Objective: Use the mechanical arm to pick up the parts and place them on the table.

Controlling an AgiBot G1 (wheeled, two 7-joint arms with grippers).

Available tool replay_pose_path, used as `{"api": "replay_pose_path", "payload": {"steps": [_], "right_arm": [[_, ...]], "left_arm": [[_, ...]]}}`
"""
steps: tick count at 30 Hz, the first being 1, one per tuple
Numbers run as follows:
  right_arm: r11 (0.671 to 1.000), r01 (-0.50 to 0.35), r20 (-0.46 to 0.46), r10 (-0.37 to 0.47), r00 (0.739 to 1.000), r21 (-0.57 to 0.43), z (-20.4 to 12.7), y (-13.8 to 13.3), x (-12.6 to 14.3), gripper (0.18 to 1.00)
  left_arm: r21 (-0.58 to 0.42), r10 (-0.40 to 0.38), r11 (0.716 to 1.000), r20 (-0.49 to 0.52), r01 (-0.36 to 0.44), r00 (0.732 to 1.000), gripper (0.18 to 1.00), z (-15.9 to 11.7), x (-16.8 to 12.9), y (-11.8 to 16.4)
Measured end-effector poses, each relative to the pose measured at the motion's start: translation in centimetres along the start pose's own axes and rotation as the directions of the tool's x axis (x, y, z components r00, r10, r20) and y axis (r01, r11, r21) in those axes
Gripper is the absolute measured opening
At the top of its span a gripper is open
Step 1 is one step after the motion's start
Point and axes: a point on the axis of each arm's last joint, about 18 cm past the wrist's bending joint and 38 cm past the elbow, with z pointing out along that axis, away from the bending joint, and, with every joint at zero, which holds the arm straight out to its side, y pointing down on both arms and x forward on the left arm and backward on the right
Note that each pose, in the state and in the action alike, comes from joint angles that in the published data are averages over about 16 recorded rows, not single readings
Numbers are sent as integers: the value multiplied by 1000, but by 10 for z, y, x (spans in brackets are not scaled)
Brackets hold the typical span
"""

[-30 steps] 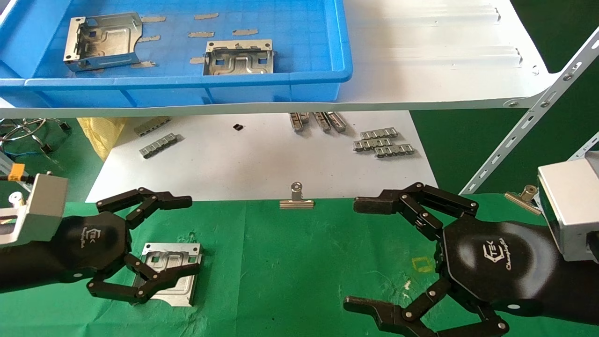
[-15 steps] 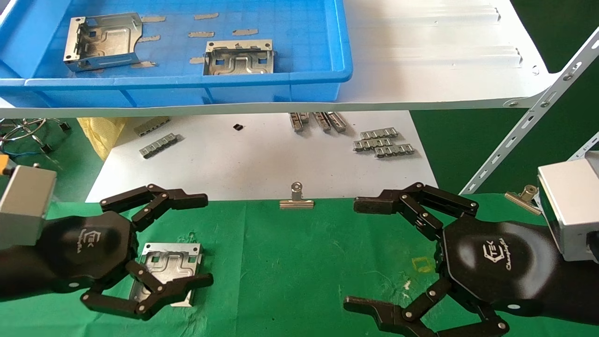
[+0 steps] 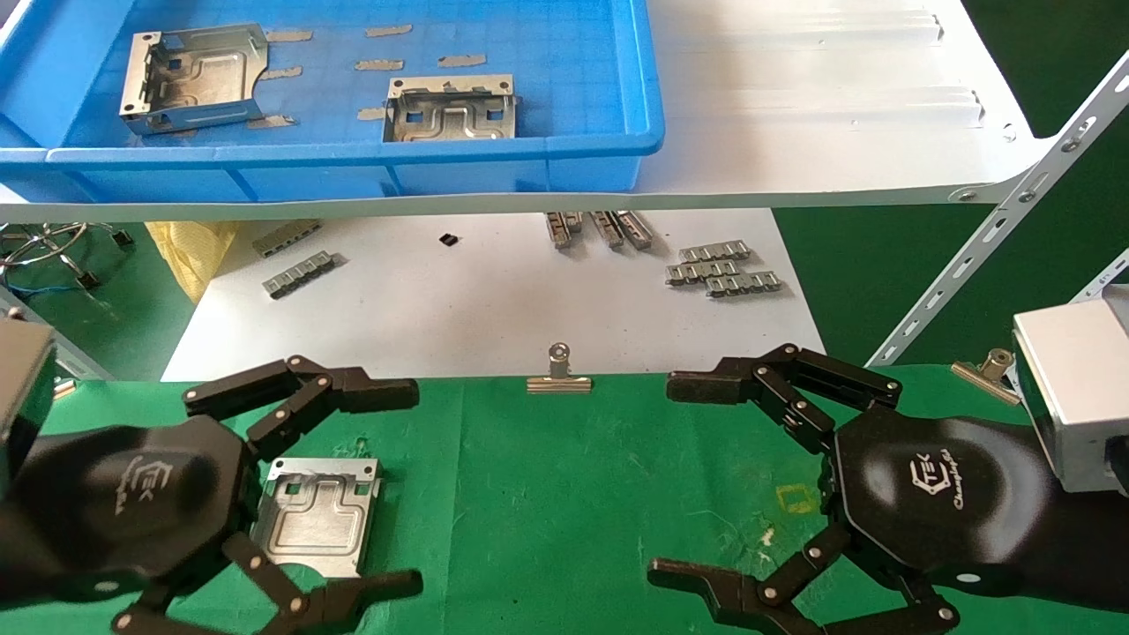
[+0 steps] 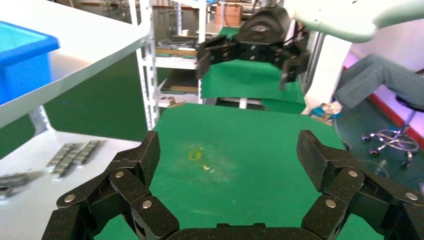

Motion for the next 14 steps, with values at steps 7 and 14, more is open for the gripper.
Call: {"api": "replay_pose_path", "payload": {"steps": [7,14], "right_arm": [[1000,0,0,0,1000,0,0,0,0,1001],[1000,0,0,0,1000,0,0,0,0,1001]], "left_arm": [[7,0,1000,-11,0,1000,1001,2,6,-5],[9,1,1000,-11,-1,1000,1001,2,6,-6]]}}
